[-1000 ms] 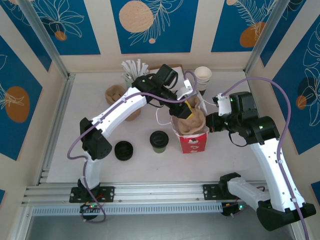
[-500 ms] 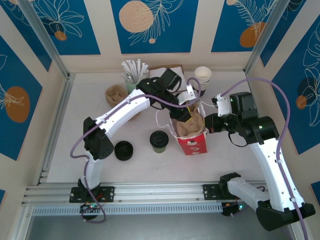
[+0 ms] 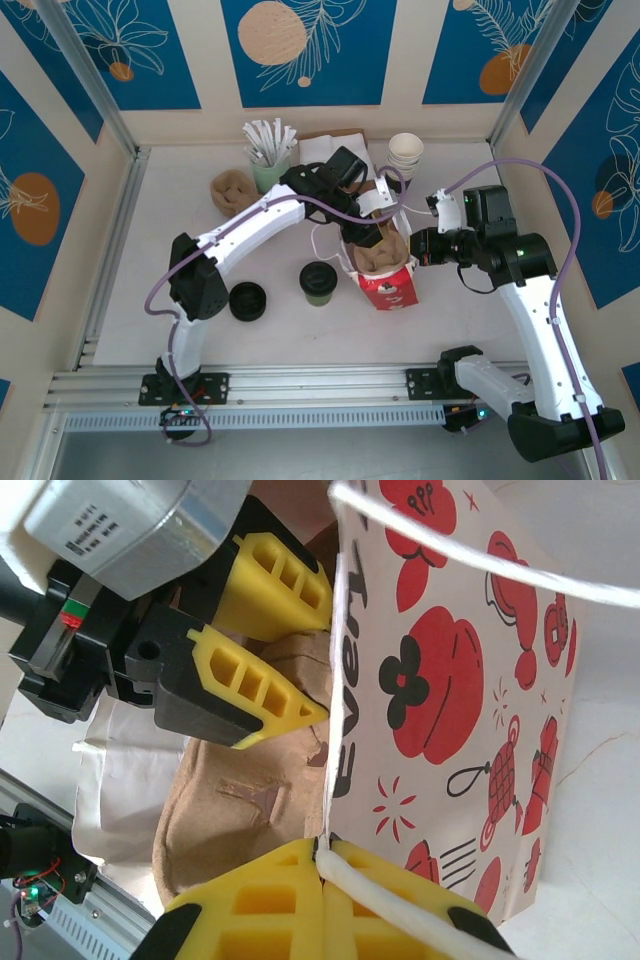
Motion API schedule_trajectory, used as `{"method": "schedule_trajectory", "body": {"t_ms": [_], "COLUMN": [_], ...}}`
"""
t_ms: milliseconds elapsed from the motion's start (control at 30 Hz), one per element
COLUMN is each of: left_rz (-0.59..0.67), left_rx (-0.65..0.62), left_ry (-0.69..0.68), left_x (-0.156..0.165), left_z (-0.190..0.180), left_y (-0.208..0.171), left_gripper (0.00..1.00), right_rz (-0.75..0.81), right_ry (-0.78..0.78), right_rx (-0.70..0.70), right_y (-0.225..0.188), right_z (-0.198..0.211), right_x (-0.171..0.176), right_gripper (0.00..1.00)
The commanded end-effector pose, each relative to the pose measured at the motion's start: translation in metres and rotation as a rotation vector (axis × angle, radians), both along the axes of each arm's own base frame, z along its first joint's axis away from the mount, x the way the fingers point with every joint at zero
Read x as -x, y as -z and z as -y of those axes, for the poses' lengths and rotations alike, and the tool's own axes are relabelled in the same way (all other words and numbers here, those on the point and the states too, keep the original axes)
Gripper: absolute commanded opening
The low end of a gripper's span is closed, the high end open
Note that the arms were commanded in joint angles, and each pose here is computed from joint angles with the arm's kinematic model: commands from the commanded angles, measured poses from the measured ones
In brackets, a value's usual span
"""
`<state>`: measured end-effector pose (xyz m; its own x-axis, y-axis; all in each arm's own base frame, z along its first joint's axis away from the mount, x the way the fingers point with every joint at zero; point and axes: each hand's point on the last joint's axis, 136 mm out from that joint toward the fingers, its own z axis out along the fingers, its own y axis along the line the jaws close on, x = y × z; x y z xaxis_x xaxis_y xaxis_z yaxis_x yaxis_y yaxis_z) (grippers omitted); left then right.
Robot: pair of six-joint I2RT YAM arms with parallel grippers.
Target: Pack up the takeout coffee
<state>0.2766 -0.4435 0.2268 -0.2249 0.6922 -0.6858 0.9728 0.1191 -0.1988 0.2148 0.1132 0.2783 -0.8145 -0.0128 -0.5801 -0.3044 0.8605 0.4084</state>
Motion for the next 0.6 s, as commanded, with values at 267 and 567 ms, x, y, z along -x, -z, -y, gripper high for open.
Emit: {"method": "schedule_trajectory", "body": {"t_ms": [267,567], "left_rz": [0.033,0.011], "left_rx": [0.011,-0.011], "left_ry": [-0.074,-0.158], "left_x": [-0.013,-0.024], "left_z": [0.006,0.005], "left_y": [-0.005,-0.003], "left_gripper": [0.31,0.31], "right_rz": [-0.055,-0.176], "right_ry": [0.067,0.187], "right_rx": [-0.060,-0.243], "right_y": [-0.012,-0.030], "right_z": [0.004,-0.002], "right_x": [0.012,0.043], "right_gripper": [0.27,0.38]}}
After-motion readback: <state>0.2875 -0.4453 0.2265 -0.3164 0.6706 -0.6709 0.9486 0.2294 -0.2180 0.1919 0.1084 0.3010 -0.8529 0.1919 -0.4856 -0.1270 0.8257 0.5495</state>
